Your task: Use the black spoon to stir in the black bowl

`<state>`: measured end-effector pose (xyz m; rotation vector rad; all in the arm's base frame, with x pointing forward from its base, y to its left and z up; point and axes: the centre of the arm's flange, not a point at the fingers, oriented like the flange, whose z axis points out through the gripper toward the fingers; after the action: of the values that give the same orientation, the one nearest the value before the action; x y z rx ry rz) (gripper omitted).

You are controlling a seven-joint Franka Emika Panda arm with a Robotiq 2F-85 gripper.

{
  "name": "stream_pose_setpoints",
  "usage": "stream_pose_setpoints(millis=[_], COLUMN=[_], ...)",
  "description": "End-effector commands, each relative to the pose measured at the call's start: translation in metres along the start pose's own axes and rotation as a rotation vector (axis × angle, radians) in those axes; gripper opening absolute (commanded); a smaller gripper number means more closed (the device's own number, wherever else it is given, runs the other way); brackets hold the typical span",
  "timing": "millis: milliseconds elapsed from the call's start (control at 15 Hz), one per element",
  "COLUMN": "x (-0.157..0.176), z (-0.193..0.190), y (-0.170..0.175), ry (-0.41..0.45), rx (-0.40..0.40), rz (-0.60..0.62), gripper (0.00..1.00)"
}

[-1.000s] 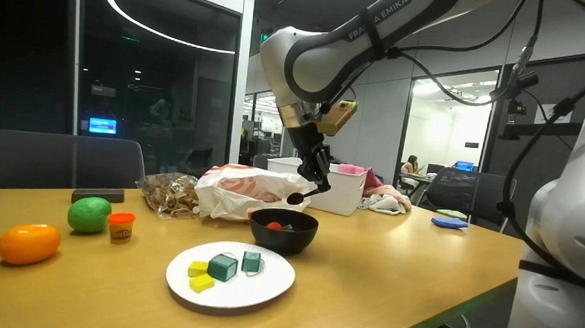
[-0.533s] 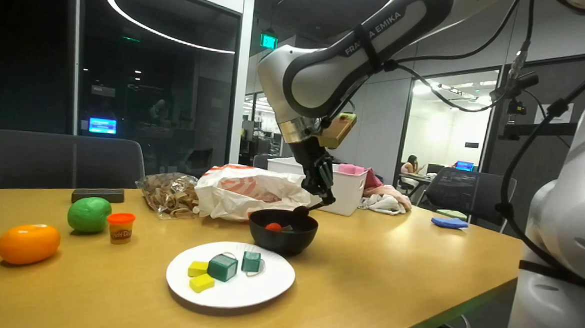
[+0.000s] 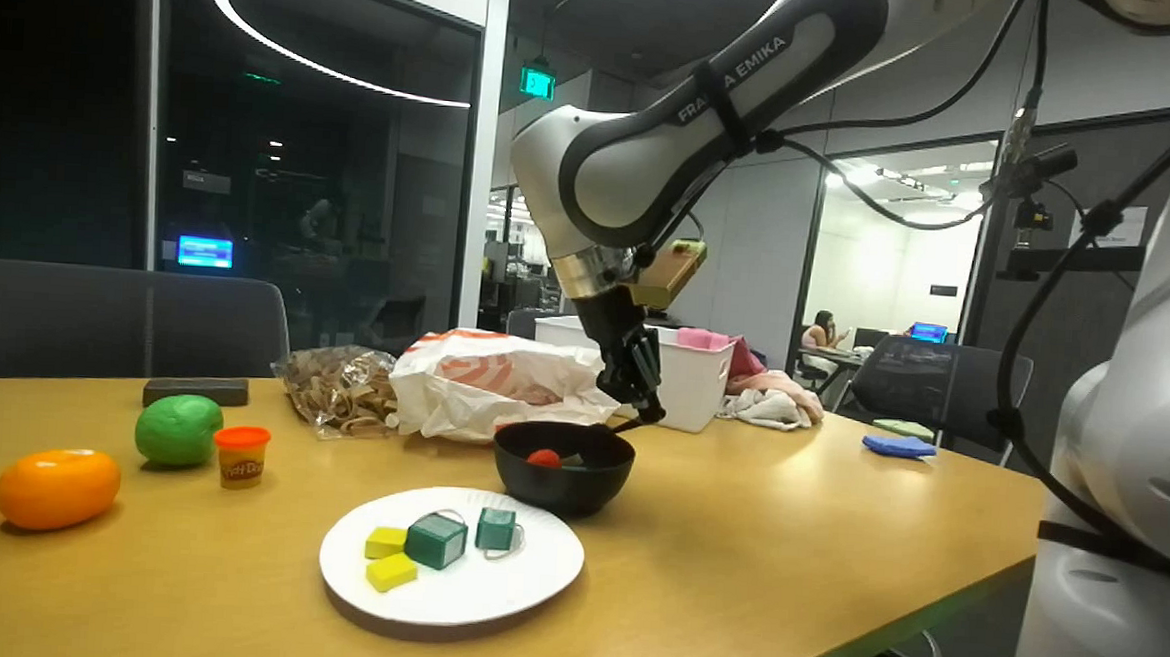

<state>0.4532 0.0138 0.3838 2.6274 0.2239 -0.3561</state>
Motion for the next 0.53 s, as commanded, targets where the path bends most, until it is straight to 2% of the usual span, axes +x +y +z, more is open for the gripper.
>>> stream_pose_setpoints(millis=[0,467], x=[0.005,-0.009], z=[-0.005,-0.032], y=[0.003,0.011], ry=[0.034,0.124], rx=[0.000,-0.102], rz=[0.016,0.106], gripper=[0.08,0.08])
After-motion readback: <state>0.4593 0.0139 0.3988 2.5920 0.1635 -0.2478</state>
